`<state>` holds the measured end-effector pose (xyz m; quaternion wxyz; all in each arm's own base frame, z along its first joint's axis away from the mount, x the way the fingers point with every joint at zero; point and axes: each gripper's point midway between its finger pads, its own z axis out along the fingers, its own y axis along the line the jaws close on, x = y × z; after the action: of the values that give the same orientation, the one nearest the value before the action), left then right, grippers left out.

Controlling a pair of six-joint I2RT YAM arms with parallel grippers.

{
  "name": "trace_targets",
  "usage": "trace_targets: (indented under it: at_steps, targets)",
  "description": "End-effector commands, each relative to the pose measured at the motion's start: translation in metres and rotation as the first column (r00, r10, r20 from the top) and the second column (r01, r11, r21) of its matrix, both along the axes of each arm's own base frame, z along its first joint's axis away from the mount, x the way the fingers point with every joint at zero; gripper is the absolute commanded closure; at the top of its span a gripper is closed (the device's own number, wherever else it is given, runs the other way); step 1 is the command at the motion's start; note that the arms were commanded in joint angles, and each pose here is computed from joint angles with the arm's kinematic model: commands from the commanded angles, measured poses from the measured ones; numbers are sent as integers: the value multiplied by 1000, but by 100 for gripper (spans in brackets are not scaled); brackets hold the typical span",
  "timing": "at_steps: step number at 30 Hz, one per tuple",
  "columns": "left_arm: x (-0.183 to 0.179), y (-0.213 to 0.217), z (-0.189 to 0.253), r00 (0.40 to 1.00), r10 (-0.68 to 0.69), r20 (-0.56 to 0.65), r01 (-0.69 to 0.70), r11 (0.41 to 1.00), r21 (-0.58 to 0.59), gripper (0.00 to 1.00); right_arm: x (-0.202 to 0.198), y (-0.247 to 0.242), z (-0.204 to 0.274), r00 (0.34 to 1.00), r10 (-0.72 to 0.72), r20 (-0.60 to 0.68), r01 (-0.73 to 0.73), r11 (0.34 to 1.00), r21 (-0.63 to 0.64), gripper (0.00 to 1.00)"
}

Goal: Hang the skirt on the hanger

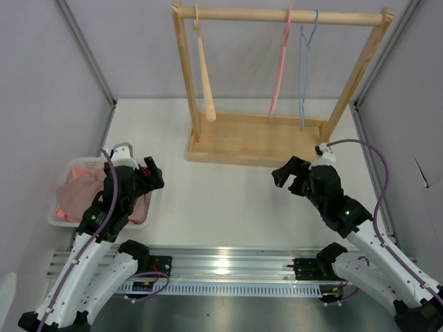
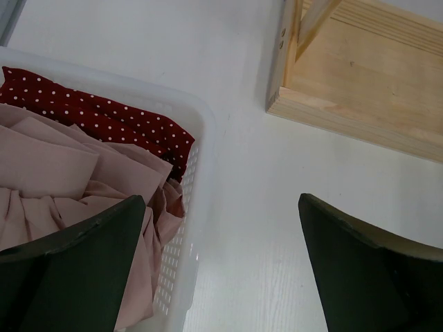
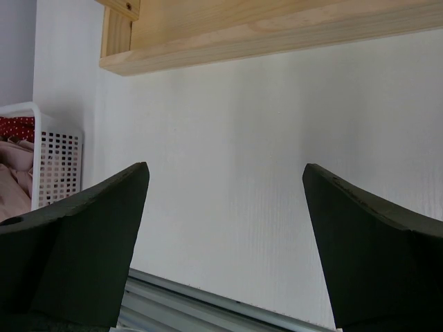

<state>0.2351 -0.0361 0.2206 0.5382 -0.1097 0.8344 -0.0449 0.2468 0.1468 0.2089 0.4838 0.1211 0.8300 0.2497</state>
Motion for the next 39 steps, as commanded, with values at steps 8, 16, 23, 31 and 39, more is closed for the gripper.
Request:
trace_targets:
  at_steps: [8, 16, 23, 31, 39]
  targets:
    - [2, 3, 4, 1000, 24, 17, -24, 1000, 6, 0, 0, -2, 22, 999, 0, 48, -1, 1000, 24, 1]
    - [-10, 48, 15, 952, 303, -35, -300, 951, 67, 1, 3, 12, 21, 998, 62, 23, -62, 998, 9, 1]
    - [-15, 84, 6, 868, 491, -73, -471, 861, 189, 1, 10, 37, 18, 989, 147, 4, -147, 988, 49, 1]
    - [-9, 116, -35, 768, 615, -178, -565, 782, 264, 9, 17, 52, 14, 981, 194, -4, -194, 979, 68, 1]
    - [1, 119, -47, 736, 645, -204, -575, 755, 314, 18, 18, 53, 14, 981, 196, 1, -195, 978, 79, 1]
